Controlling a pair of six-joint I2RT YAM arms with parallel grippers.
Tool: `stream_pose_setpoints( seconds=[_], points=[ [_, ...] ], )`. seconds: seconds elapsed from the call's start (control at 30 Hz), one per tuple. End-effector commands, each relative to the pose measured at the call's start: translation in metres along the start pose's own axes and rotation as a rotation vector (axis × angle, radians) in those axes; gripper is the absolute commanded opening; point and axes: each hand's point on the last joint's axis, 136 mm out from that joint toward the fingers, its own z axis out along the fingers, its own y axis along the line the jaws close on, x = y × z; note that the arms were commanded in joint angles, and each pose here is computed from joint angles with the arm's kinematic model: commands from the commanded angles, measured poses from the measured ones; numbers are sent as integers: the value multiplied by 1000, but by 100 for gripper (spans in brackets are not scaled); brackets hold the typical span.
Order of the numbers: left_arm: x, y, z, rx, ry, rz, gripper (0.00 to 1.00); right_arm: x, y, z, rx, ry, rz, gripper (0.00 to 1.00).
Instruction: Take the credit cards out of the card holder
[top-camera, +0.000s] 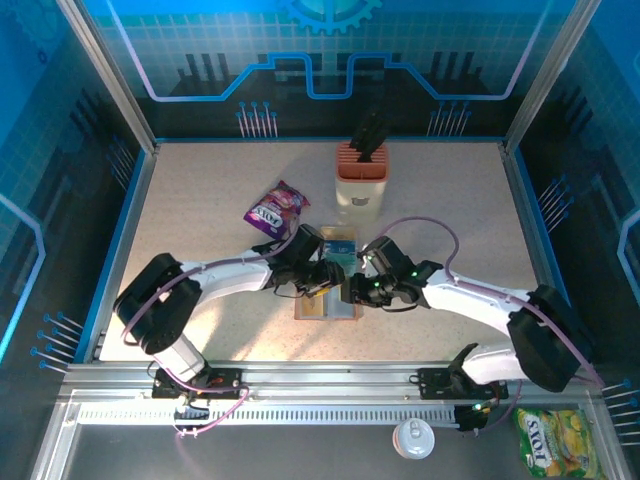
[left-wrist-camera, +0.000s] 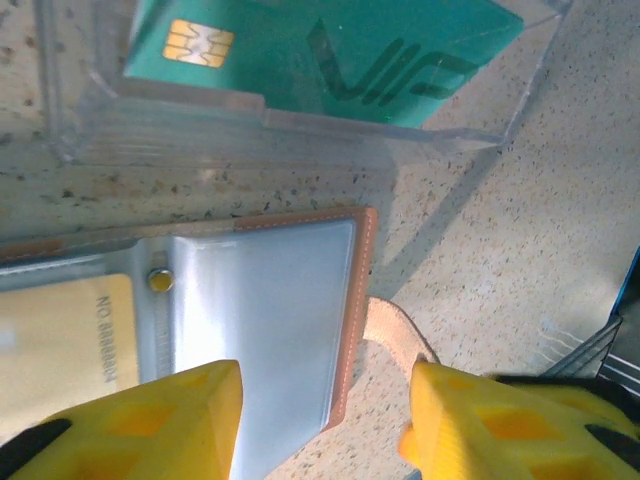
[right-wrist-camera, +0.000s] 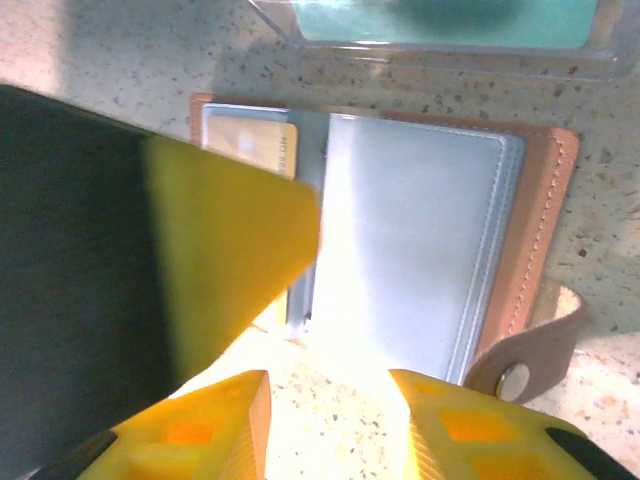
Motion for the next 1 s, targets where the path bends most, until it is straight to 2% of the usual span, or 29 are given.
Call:
stream_pose_setpoints(
  seconds=[0.0, 0.43, 0.97],
  points=[
    [6, 26, -12, -72, -16, 9, 47, -4, 19, 7, -39, 11, -20, 36],
    [10, 74, -38, -117, -73, -55, 33, -4, 47, 48, -55, 84, -59, 36],
    [12, 90, -33, -128, -56, -73, 11, 0, 46, 66, -47, 123, -53, 36]
  ],
)
